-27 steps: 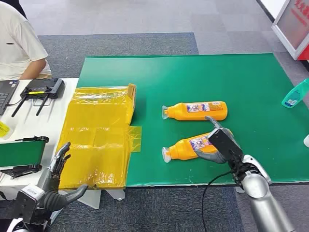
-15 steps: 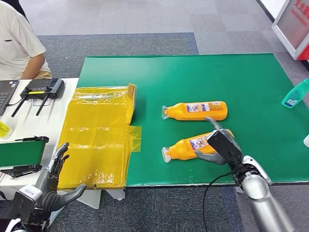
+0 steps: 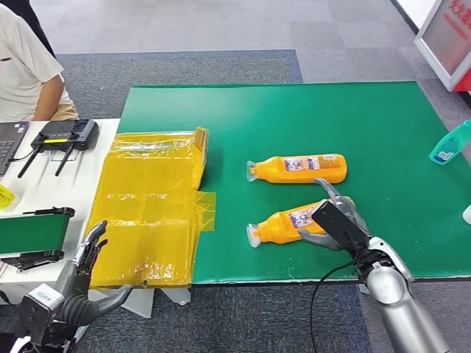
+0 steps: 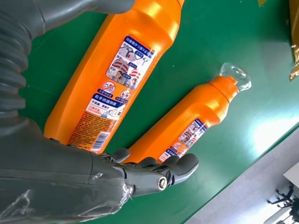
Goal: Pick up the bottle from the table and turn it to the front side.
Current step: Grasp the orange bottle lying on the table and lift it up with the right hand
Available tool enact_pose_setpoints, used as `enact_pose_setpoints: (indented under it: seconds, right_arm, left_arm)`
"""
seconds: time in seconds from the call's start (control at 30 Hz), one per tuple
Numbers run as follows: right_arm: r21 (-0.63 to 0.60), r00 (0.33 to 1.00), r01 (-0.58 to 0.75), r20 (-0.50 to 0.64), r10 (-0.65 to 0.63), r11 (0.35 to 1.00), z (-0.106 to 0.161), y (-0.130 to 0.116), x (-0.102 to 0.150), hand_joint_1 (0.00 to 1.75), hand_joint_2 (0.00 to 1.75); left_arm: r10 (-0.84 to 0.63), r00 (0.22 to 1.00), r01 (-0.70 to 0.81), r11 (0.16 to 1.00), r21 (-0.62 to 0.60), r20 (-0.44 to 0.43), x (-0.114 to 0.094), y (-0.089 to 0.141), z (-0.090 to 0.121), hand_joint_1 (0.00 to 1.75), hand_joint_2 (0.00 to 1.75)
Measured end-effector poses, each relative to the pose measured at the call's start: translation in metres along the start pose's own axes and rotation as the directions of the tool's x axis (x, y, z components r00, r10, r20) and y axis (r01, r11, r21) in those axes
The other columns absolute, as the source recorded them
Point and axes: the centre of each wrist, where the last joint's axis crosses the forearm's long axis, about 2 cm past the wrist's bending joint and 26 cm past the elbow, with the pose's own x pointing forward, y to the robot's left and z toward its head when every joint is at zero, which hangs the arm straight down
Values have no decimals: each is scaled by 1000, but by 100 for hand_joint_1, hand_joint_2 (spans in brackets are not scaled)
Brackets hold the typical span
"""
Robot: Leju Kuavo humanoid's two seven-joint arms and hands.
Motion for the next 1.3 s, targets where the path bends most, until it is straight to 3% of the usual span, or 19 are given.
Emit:
enact_pose_setpoints:
  seconds: [0.13, 0.3, 0.53, 0.67, 0.97, 1.3]
  right_arm:
    - [10, 985, -168, -33, 168, 986, -1, -3, -1, 0, 175]
    - [89, 906, -419, -34, 423, 904, -10, -7, -3, 0, 175]
    - [204, 694, -710, 39, 719, 674, -51, 1, 2, 0, 175]
    - [234, 654, -747, 87, 752, 623, -67, 6, 4, 0, 175]
    - [282, 644, -755, 148, 751, 592, -84, 7, 5, 0, 175]
    - [270, 674, -732, 151, 723, 626, -96, -11, 9, 0, 175]
  left_arm:
    - [2, 1000, -2, 1000, -3, -1, 0, 0, 0, 0, 175]
    - [10, 1000, -10, 1000, -6, 1, 0, 0, 0, 0, 175]
    - [96, 995, -95, 995, -17, 31, 1, -1, -1, 0, 175]
    - [103, 994, -102, 995, -19, 33, 2, -1, -1, 0, 175]
    - [218, 973, -216, 976, -27, 77, 3, 0, -1, 0, 175]
    - [228, 970, -226, 974, -32, 83, 4, 1, 1, 0, 175]
